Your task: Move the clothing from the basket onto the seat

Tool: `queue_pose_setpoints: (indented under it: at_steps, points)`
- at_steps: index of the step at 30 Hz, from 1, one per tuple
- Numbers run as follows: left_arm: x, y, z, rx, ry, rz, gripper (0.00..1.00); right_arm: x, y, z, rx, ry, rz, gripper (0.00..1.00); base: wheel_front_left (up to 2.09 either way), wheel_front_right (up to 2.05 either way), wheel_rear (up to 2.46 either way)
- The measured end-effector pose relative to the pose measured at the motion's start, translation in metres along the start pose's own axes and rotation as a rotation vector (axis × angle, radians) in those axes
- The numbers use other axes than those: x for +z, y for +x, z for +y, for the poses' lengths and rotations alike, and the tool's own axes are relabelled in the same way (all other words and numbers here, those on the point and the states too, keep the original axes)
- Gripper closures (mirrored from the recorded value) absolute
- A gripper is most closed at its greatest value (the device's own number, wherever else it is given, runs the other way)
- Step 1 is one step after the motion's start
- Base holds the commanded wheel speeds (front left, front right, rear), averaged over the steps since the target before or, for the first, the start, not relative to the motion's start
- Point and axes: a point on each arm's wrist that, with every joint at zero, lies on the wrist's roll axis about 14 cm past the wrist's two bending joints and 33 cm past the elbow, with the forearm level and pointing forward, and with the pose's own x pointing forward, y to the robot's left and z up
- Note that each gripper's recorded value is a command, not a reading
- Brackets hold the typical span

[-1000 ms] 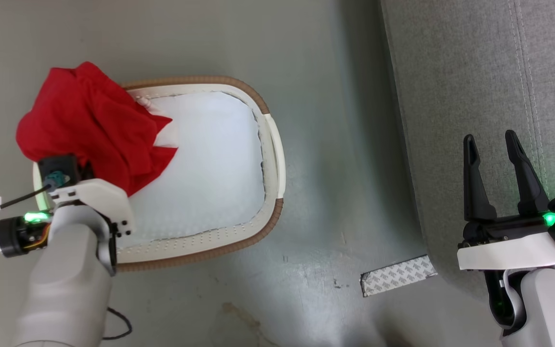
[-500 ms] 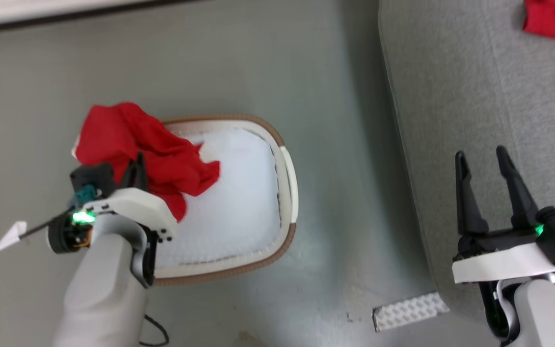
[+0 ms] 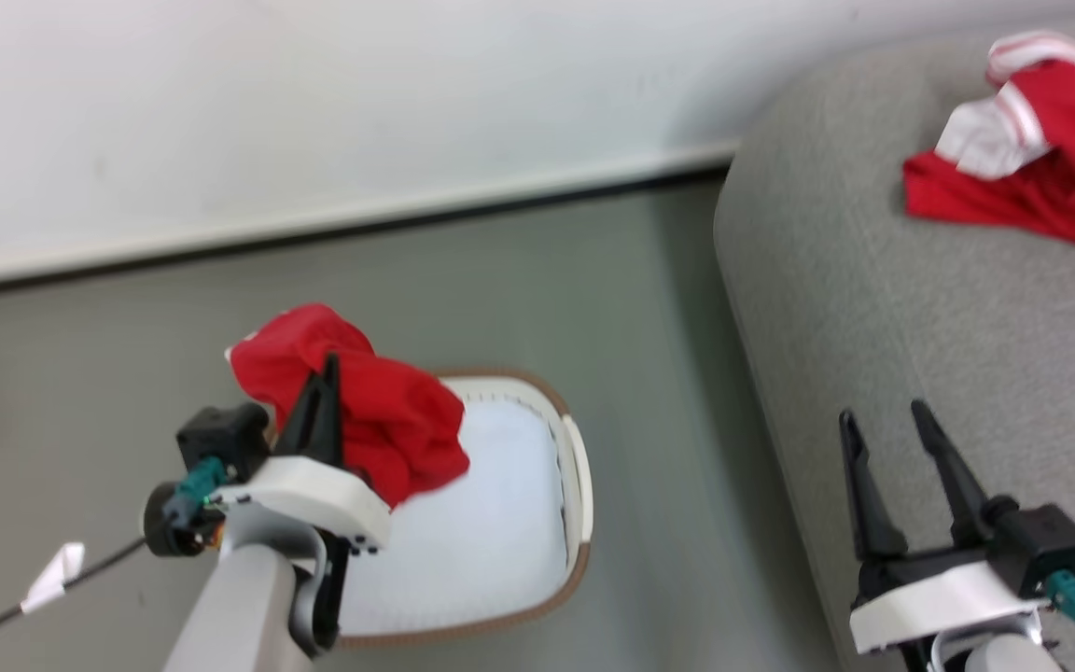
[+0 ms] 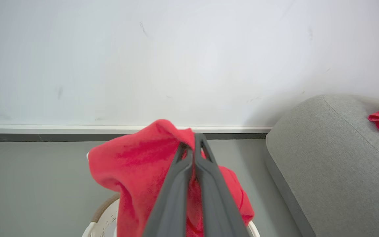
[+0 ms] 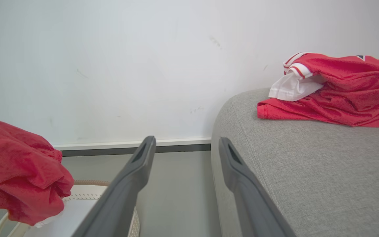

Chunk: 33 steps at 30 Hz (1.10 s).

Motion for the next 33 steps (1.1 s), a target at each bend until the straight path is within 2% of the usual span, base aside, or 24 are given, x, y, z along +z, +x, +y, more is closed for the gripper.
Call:
queue_pose_setpoints:
  at_steps: [11,17,23,29,33]
  points:
    - [0.084,-0.077,-0.053,-0.124,0.033,-0.17,1.0,0.043,-0.048,0.03,0.078,-0.014,-0.128,0.0,0.0,0.0,0.0]
    - [0.13,-0.109,-0.074,-0.176,0.027,-0.278,1.0,0.068,-0.06,0.086,0.247,-0.062,-0.215,0.0,0.0,0.0,0.0]
    - [0.146,-0.122,-0.096,-0.236,0.021,-0.306,1.0,0.081,-0.069,0.138,0.408,-0.073,-0.26,0.0,0.0,0.0,0.0]
    - [0.144,-0.125,-0.119,-0.305,0.017,-0.287,1.0,0.088,-0.076,0.186,0.568,-0.095,-0.287,0.0,0.0,0.0,0.0]
    - [0.138,-0.125,-0.134,-0.351,0.018,-0.268,1.0,0.089,-0.076,0.202,0.626,-0.125,-0.288,0.0,0.0,0.0,0.0]
